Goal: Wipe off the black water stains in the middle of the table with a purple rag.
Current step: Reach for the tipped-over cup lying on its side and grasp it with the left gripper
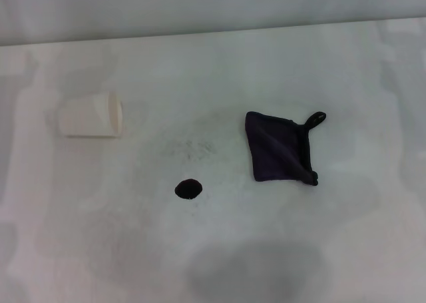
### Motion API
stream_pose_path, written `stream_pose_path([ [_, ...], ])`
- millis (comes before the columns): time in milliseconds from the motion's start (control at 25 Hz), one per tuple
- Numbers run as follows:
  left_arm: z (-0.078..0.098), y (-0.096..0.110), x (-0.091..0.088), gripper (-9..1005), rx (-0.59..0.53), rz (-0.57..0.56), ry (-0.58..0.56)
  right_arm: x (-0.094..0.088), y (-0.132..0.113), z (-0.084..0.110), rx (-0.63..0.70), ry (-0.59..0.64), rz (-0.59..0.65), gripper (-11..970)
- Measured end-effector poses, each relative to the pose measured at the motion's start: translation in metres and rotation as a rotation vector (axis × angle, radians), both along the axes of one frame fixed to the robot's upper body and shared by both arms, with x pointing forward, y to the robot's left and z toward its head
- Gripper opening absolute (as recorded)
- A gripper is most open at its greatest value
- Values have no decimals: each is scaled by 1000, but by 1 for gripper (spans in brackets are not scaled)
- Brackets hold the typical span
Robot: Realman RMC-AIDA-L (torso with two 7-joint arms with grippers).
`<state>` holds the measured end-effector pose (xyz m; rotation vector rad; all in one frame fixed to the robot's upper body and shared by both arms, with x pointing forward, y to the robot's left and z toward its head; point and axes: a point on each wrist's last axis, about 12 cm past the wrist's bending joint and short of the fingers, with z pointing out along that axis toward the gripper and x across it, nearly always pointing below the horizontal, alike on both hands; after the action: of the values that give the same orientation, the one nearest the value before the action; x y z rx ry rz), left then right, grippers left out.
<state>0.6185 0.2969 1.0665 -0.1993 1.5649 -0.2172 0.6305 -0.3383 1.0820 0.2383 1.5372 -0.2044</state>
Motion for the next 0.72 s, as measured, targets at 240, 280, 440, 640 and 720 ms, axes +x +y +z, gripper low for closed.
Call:
stream_pose_path([
  [240, 3, 0, 2, 891, 2, 0, -11, 4, 2, 4, 4, -11, 2, 841],
  [280, 3, 1, 2, 891, 3, 0, -12, 4, 2, 4, 4, -11, 2, 841],
  [440, 3, 0, 2, 891, 38, 1, -12, 5, -2, 5, 42, -21, -39, 841],
  [640, 3, 4, 1, 891, 27, 32, -17, 5, -3, 5, 50, -22, -48, 841],
  [720, 4, 7, 1, 890, 0, 64, -22, 7, -1, 7, 41, -16, -43, 841],
])
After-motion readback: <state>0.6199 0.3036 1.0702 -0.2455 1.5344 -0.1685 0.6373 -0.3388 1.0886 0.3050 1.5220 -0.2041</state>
